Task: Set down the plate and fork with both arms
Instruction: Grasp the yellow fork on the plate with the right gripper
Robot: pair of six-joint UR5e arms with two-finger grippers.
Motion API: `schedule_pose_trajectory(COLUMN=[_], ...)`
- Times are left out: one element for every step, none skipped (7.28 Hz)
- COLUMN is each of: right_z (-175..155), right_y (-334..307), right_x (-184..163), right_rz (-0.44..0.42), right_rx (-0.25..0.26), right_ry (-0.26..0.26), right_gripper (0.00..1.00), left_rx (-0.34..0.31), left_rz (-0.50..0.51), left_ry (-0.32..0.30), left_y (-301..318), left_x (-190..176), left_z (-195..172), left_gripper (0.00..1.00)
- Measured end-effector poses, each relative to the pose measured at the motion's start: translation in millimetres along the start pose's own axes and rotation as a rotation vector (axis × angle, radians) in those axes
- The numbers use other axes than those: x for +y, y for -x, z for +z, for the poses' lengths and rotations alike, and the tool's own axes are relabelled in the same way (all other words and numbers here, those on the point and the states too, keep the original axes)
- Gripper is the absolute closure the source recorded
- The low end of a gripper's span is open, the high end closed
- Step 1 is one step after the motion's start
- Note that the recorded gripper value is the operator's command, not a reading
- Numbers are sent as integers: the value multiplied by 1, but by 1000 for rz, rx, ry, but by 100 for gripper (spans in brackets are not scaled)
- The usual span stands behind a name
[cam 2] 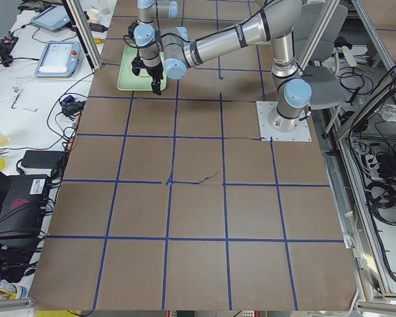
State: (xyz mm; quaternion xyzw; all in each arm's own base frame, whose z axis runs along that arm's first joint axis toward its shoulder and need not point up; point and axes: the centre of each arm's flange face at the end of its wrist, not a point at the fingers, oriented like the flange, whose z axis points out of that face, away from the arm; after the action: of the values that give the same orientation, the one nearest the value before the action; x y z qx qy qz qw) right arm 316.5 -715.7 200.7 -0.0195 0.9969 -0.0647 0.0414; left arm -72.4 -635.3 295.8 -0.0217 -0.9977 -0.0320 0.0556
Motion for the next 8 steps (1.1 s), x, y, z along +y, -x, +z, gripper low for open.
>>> schedule_pose_trajectory(right_z=[5, 8, 8, 8, 6, 3, 4, 8], right_y=[-1, -1, 0, 1, 2, 2, 3, 3], right_x=[0, 1, 1, 0, -2, -5, -6, -6], right_rz=[2, 3, 4, 4, 4, 4, 3, 3], right_rx=[11, 13, 10, 6, 3, 0, 0, 0], right_ry=[4, 8, 10, 8, 2, -6, -7, -3], right_gripper=[49, 49, 48, 47, 47, 46, 47, 48], left_rx=[-1, -1, -1, -1, -1, -1, -2, -2], left_rz=[0, -1, 0, 0, -1, -2, 0, 1], left_ry=[-2, -2, -3, -3, -3, -4, -5, -5], left_y=[0, 0, 0, 0, 1, 2, 2, 3], left_x=[0, 0, 1, 1, 1, 1, 1, 1], left_z=[0, -1, -1, -1, -1, -2, -2, -3], left_gripper=[0, 0, 0, 0, 0, 0, 0, 0])
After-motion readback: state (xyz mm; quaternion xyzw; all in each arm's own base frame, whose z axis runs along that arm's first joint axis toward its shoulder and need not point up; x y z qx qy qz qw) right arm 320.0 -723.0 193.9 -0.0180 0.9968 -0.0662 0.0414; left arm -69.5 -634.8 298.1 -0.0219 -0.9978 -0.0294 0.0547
